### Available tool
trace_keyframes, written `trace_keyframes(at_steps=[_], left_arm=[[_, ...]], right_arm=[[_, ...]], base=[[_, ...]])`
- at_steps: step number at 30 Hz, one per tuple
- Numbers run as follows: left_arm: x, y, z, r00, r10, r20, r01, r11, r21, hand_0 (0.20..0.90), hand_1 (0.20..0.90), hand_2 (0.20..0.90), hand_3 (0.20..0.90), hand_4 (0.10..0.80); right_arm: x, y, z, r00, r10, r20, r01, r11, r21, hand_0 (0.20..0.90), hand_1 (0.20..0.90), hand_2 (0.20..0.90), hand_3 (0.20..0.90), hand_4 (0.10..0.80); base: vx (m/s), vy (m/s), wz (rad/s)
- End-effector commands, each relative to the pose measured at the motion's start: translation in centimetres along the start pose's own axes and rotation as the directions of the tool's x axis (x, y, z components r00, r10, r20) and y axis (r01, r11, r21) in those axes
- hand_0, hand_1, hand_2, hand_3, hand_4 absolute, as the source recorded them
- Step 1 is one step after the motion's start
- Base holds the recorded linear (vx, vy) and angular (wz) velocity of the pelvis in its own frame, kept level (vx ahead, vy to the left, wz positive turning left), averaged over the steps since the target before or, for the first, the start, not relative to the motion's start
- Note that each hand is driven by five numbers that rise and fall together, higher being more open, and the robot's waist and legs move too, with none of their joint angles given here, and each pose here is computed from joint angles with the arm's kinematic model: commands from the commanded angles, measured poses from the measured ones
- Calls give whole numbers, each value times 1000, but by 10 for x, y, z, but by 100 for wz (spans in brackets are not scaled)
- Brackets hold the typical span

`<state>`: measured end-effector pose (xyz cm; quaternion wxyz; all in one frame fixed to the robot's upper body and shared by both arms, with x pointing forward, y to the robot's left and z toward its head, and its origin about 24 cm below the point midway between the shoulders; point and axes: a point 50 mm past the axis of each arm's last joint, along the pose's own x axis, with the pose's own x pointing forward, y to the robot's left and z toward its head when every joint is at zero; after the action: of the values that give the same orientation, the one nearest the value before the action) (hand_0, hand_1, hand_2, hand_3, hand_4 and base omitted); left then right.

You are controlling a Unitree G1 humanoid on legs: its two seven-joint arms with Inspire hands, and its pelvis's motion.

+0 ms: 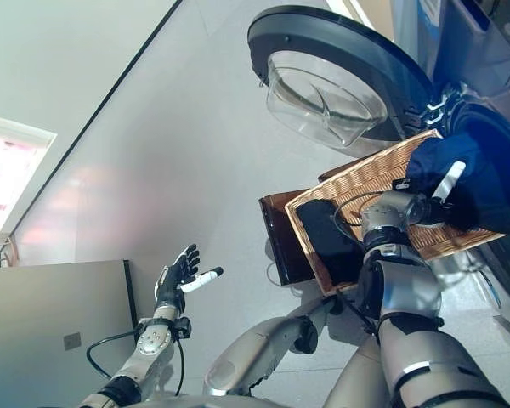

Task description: Pick up the clothes and place them into the washing machine

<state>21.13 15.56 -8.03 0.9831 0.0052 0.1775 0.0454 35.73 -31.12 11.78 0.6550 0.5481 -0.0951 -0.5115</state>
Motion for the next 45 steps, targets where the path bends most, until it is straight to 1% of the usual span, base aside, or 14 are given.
trace_keyframes(at_steps=[1, 9, 14, 20, 25, 28, 30, 31, 33, 35, 36, 37, 39, 45], left_arm=[[1, 27, 5, 995, 86, 52, -88, 996, 24, 900, 900, 900, 900, 800], [0, 36, 3, 991, 124, 48, -126, 992, 31, 900, 900, 900, 900, 800], [-2, 44, 5, 987, 146, 64, -147, 989, 22, 900, 900, 900, 900, 800], [-7, 68, 4, 975, 213, 68, -214, 977, 19, 900, 900, 900, 900, 800], [-5, 67, 8, 972, 220, 81, -220, 975, -2, 900, 900, 900, 900, 800], [-4, 60, 9, 972, 216, 87, -214, 976, -28, 900, 900, 900, 900, 800], [-4, 59, 8, 973, 214, 83, -213, 977, -29, 900, 900, 900, 900, 800], [-4, 59, 8, 974, 212, 84, -211, 977, -27, 900, 900, 900, 900, 800], [-6, 59, 7, 975, 207, 84, -207, 978, -15, 900, 900, 900, 900, 800], [-8, 70, 6, 970, 231, 81, -232, 973, 14, 900, 900, 900, 900, 800], [-7, 78, 6, 964, 257, 68, -258, 966, 17, 900, 900, 900, 900, 800], [-5, 83, 10, 961, 264, 78, -267, 963, 32, 900, 900, 900, 900, 800], [-5, 82, 14, 956, 276, 103, -279, 960, 21, 900, 900, 900, 900, 800], [-12, 83, 4, 953, 299, 56, -299, 954, -9, 900, 900, 900, 900, 800]], right_arm=[[-24, 98, 64, 882, 400, 248, -394, 916, -75, 200, 200, 200, 200, 300], [-23, 104, 85, 857, 406, 319, -387, 914, -122, 200, 200, 200, 200, 300], [-39, 127, 120, 763, 465, 449, -447, 881, -153, 200, 200, 200, 200, 300], [-126, 186, 197, 399, 603, 691, -696, 690, -199, 200, 200, 200, 200, 300], [-124, 185, 201, 409, 574, 710, -665, 720, -199, 200, 200, 200, 200, 300], [-105, 176, 183, 477, 573, 666, -603, 765, -227, 200, 200, 200, 200, 300], [-98, 171, 180, 501, 559, 660, -577, 785, -227, 373, 373, 373, 373, 424], [-85, 166, 178, 529, 549, 647, -510, 815, -275, 900, 900, 900, 900, 800], [-71, 161, 177, 562, 533, 632, -430, 841, -328, 900, 900, 900, 900, 800], [-52, 157, 181, 538, 570, 621, -117, 780, -615, 900, 900, 900, 900, 800], [-47, 160, 189, 467, 638, 613, 203, 597, -776, 900, 900, 900, 900, 800], [-49, 164, 195, 345, 734, 584, 563, 336, -755, 900, 900, 900, 900, 800], [-61, 177, 186, 349, 734, 583, 488, 388, -782, 900, 900, 900, 900, 800], [-58, 172, 143, 389, 775, 498, 405, 342, -848, 900, 900, 900, 900, 800]], base=[[23, -5, -7], [0, 0, 0], [-2, 1, 1], [-9, 17, -8], [-42, 17, -13], [-38, -6, -9], [-38, -8, -3], [-48, -23, 2], [-59, -37, 5], [-59, -37, 11], [-74, -44, 15], [-64, -33, 12], [-38, -37, 2], [-11, -8, 4]])
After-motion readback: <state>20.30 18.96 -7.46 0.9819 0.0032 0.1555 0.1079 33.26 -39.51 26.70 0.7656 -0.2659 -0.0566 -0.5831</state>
